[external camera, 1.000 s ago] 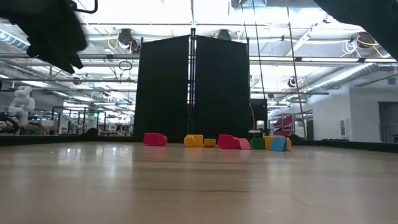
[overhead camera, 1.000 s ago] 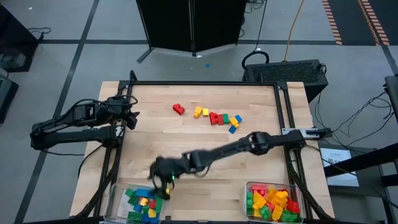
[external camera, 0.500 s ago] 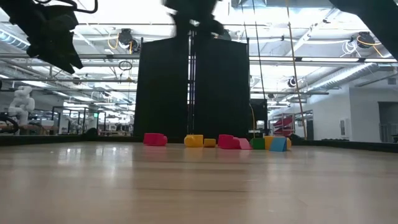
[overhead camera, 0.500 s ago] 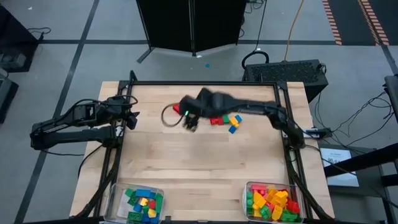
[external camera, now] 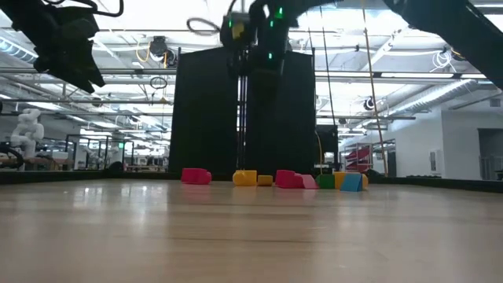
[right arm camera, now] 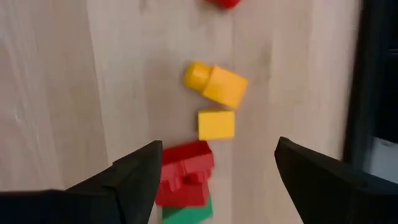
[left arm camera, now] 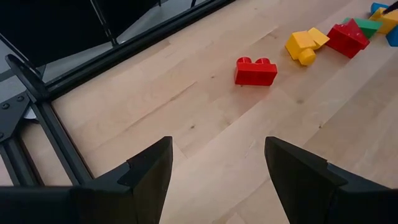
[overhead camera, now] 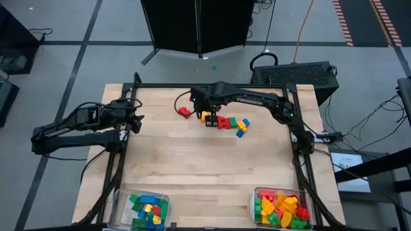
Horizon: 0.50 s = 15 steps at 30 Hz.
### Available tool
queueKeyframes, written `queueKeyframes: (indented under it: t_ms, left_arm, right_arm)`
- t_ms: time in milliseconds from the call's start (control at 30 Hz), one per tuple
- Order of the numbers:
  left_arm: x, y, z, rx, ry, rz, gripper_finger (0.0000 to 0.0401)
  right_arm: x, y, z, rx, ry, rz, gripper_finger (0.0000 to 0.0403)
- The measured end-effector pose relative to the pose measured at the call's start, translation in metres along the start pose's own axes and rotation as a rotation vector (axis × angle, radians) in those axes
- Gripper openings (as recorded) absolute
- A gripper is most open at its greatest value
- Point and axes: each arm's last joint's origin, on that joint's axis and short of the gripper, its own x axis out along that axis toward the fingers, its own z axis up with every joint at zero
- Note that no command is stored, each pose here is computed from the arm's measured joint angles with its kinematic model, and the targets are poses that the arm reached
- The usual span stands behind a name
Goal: Sort blocks by size
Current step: Put the yellow half cylindrical block into the left transparent bin
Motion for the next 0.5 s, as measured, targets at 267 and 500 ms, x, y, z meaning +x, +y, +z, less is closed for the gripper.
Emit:
queueKeyframes:
  t_ms: [267,500]
  left_arm:
    - [0.000,0.000,0.000,-0.001,-0.006,0.011,0.0255]
    - [0.000,0.000,0.000,-0.002,-0.011,0.017,0.0255]
  right_arm:
    - [0.033,-0.023,-0.009,-0.023,-0.043,0.065,0.0299]
    - [0.059,-0.027,-0.018,-0.047,-0.057,0.107,0.0299]
